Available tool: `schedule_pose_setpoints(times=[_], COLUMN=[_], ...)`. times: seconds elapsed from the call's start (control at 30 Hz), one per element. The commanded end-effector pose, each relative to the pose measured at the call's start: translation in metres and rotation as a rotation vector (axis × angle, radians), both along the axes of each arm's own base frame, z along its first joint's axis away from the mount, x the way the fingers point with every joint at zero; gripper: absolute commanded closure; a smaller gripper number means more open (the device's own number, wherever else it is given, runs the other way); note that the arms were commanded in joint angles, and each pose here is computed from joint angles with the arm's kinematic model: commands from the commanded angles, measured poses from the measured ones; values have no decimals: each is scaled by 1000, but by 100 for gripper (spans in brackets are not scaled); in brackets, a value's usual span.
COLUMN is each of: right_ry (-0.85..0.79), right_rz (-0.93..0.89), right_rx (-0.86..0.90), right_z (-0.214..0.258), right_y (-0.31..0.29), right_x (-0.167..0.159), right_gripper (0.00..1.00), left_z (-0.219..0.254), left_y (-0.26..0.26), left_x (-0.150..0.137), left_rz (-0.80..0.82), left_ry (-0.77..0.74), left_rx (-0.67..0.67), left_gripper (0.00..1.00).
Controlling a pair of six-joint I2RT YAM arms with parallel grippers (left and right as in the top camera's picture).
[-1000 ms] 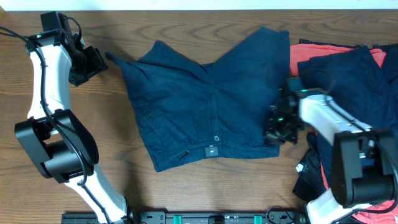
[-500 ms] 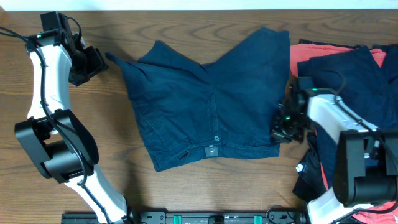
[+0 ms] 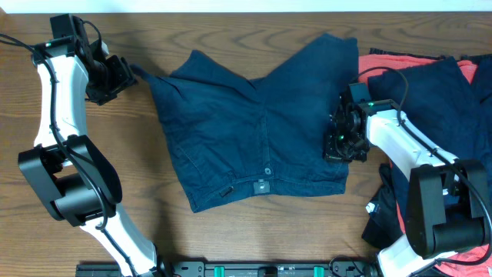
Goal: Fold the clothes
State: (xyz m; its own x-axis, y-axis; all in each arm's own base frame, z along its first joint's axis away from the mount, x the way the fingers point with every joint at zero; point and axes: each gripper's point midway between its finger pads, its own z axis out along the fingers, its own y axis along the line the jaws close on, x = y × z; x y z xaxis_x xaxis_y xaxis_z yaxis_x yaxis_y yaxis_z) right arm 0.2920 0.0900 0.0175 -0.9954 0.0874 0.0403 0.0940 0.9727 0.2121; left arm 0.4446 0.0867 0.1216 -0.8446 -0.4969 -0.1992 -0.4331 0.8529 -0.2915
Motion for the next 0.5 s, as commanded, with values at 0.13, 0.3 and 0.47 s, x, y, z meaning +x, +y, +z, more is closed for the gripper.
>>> schedule_pose_setpoints(times=[0.13, 0.3, 0.47], right_ry=[-62, -65, -23], right_rz=[115, 113, 66], right_rx=[-68, -69, -70], right_z=[-4, -21, -40], right_y=[-1, -3, -6], right_x=[8, 0, -19], right_gripper=[99, 99, 99], left_z=[-1, -1, -1], left_y=[-5, -5, -5], left_x=[0, 0, 0], left_rz=[-11, -11, -11], left_ry=[-1, -1, -1], left_rx=[-33, -33, -33], left_gripper=[34, 34, 34])
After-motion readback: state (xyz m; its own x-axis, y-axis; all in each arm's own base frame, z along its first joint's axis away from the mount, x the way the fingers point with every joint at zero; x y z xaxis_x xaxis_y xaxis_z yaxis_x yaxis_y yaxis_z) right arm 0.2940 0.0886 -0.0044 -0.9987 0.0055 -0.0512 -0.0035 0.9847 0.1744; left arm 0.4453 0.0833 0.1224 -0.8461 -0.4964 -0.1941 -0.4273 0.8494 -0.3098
